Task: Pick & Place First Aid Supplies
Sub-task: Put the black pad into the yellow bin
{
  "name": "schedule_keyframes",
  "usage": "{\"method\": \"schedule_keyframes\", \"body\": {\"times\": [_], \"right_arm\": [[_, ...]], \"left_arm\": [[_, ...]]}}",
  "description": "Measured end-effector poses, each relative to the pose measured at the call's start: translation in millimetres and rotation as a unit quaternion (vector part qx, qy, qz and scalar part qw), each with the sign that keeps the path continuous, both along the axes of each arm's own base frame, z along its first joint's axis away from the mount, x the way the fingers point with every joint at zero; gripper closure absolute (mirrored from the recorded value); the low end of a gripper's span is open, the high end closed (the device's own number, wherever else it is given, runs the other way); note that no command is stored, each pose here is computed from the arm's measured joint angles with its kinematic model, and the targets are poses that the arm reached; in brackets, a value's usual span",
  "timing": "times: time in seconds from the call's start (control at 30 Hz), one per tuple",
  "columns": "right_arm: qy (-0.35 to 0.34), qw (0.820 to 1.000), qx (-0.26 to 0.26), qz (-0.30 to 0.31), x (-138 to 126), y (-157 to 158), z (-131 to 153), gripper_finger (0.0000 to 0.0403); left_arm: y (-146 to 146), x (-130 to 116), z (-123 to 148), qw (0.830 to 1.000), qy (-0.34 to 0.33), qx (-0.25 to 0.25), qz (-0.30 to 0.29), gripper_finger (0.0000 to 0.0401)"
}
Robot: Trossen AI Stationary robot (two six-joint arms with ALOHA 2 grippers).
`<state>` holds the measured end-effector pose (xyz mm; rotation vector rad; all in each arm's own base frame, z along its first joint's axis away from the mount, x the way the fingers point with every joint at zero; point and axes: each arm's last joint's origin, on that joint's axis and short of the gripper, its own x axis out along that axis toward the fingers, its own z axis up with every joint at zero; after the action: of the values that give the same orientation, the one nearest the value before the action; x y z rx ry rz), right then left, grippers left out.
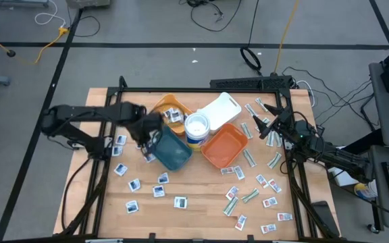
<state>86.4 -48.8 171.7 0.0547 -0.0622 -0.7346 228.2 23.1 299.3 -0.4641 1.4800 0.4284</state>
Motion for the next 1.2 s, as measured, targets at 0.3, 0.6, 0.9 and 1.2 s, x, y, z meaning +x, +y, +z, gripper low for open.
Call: {"method": "schedule_keyframes", "body": {"times": [0.3,0.6,0.9,1.2], "right_arm": [[0.000,1.000,0.000,0.000,0.0,0.0,0.1,0.0026],[0.000,1.000,0.000,0.000,0.0,0.0,0.0,0.0026],[0.000,1.000,0.000,0.000,0.0,0.0,0.0,0.0026],[0.000,1.000,0.000,0.000,0.0,0.0,0.1,0.0026]], "left_arm": [[64.3,-16.4,0.0,0.998,0.001,0.006,0.063,0.0401],[104.1,-14.0,-7.6,0.995,0.024,0.002,0.096,0.0401],[148.2,25.0,-8.7,0.995,0.039,-0.006,0.087,0.0401],[178.7,61.8,0.8,0.997,0.039,-0.010,0.072,0.0401]]}}
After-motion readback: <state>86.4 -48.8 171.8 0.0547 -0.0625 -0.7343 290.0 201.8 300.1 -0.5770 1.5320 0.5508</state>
